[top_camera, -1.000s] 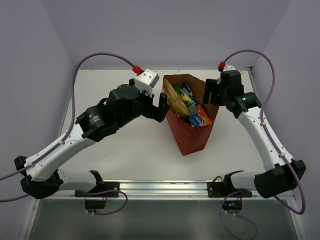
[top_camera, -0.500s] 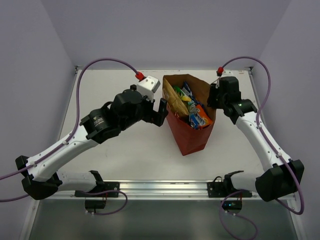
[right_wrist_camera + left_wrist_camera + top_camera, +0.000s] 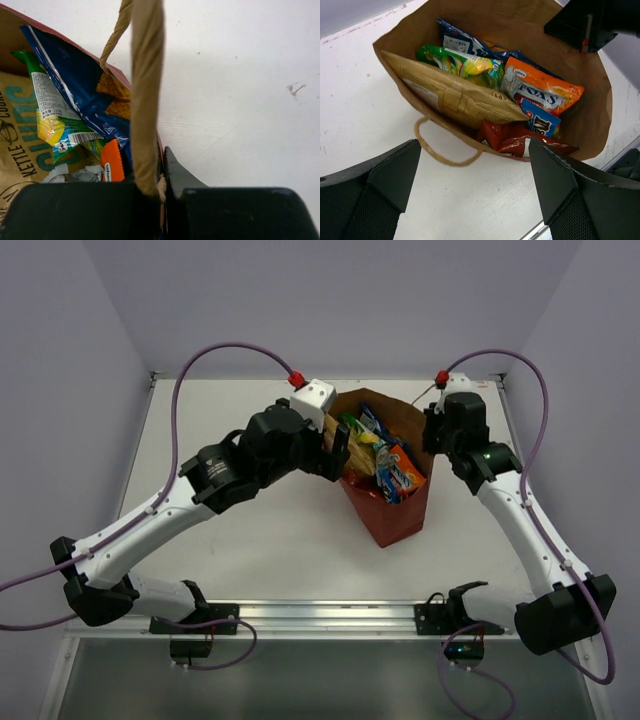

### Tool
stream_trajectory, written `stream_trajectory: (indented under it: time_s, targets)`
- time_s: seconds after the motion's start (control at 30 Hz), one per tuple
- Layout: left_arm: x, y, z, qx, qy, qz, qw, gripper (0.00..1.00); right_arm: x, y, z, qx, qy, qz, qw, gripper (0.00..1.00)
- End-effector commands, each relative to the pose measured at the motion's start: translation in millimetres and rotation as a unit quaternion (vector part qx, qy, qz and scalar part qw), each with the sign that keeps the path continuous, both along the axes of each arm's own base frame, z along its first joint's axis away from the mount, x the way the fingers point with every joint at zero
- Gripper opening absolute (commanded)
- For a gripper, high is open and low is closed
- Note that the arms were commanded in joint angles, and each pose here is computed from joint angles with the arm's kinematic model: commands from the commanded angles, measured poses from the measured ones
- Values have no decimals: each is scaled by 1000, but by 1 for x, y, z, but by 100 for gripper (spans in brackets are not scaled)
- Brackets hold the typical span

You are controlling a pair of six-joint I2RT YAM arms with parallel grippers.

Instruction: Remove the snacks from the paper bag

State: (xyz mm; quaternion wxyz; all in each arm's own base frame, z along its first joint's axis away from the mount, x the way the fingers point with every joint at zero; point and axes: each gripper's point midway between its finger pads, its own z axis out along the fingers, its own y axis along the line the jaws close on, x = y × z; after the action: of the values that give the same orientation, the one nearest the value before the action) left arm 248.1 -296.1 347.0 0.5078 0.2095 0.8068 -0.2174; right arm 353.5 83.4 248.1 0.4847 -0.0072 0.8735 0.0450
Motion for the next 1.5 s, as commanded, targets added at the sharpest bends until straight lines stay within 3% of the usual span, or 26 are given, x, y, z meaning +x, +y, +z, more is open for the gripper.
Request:
stream_trajectory:
  time_s: [0.0,0.17,0.4,0.8,1.0,1.17,1.2,1.3,1.33,1.37,1.47]
  targets:
    - [11,-18,28,-32,-21,-7,999,97,18,-18,108,-3,-177,-35,984,0]
    - [20,-40,32,-29,-25,-28,999,96,18,-18,130,-22,-210,-19,977,0]
    - [33,-84,6,-54,4,-48,997,95,8,-14,140,-28,-239,-14,970,0]
    - [48,-159,-87,-90,112,-65,987,79,-5,-18,124,-32,-245,-50,968,0]
    - [50,-175,-115,-83,122,-70,987,71,-8,-19,111,-24,-237,-57,970,0]
    - [59,-182,-127,-77,117,-64,988,58,-10,-18,107,-25,-235,-55,970,0]
    - [60,-182,-128,-76,116,-65,988,45,-10,-18,107,-24,-236,-55,970,0]
    - [60,-183,-126,-78,110,-67,989,19,-10,-17,106,-24,-234,-54,970,0]
    - [59,-182,-121,-80,107,-70,989,4,-10,-18,106,-24,-234,-57,970,0]
    - [58,-180,-120,-81,107,-71,988,0,-10,-19,104,-26,-232,-58,971,0]
    - [53,-165,-102,-81,94,-63,990,0,-11,-23,103,-30,-233,-67,970,0]
